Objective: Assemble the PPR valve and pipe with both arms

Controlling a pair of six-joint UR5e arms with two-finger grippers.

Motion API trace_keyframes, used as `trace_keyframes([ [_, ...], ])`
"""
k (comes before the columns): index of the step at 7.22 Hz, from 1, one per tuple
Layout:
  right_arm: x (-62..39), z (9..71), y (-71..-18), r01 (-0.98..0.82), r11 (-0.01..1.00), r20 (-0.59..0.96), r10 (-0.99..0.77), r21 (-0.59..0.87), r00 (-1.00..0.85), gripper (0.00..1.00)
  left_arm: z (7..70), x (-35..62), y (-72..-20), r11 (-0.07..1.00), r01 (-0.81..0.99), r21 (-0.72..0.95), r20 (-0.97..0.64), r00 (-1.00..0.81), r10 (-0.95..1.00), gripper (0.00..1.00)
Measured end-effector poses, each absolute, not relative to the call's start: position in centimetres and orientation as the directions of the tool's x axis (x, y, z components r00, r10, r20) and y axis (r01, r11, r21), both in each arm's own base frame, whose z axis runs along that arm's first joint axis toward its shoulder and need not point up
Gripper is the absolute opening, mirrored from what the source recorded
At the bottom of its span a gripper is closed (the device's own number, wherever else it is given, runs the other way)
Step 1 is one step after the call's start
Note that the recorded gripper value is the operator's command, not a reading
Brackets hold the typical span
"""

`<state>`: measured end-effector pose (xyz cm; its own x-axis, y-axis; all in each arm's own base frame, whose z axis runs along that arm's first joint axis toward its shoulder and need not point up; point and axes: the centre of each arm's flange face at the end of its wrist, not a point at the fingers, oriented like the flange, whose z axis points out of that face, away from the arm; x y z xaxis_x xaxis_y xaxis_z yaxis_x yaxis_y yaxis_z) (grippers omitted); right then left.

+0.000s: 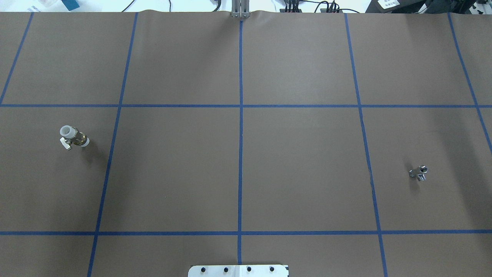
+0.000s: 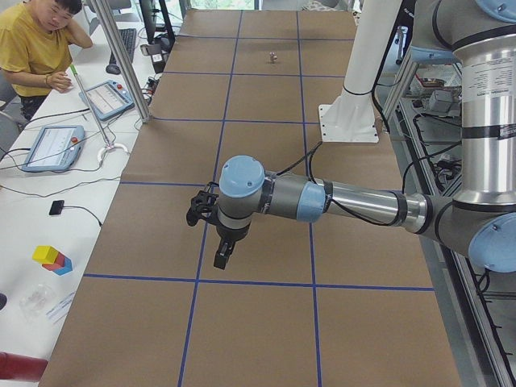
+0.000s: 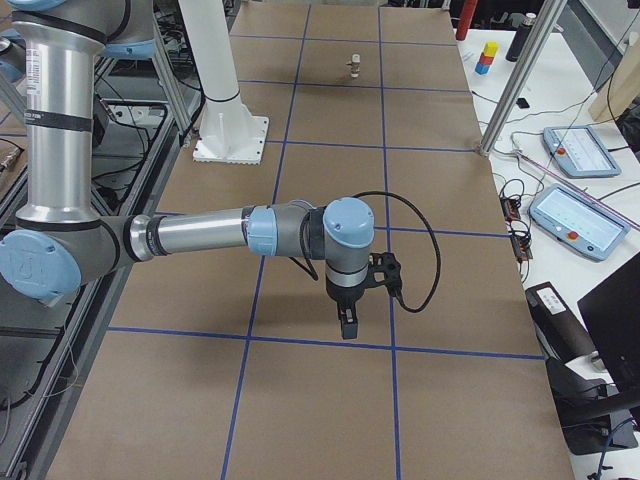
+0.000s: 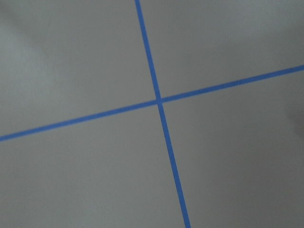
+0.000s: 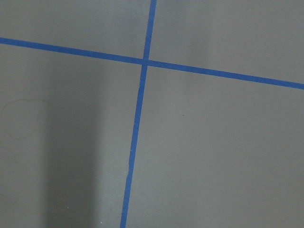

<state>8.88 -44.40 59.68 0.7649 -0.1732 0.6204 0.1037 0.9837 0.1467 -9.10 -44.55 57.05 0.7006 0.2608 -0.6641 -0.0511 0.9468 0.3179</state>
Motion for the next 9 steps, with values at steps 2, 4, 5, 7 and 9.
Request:
trace_keyframes([
  [2, 8.0, 59.1, -45.1, 0.115, 0.973, 0.618, -0.218, 0.202, 0.756, 1.0, 55.5, -7.7, -45.5, 0.944, -0.007, 0.331, -0.742, 0.616, 0.265, 1.0],
  [4, 6.1, 58.3, -45.8, 0.129, 0.96, 0.614, -0.258, 0.247, 0.746, 1.0, 53.4, -3.0, -46.3, 0.918, -0.035, 0.395, -0.758, 0.551, 0.347, 1.0],
  [5, 5.3, 58.1, -45.9, 0.126, 0.961, 0.621, -0.256, 0.247, 0.74, 1.0, 52.2, -0.2, -47.0, 0.926, -0.041, 0.376, -0.773, 0.538, 0.337, 1.0],
  [7, 3.7, 57.6, -46.3, 0.116, 0.966, 0.639, -0.241, 0.232, 0.73, 1.0, 49.5, 5.5, -48.6, 0.946, -0.038, 0.321, -0.784, 0.55, 0.288, 1.0],
  [9, 3.3, 57.3, -46.6, 0.114, 0.965, 0.643, -0.242, 0.234, 0.726, 1.0, 48.0, 13.5, -49.1, 0.961, -0.069, 0.269, -0.765, 0.59, 0.256, 1.0],
])
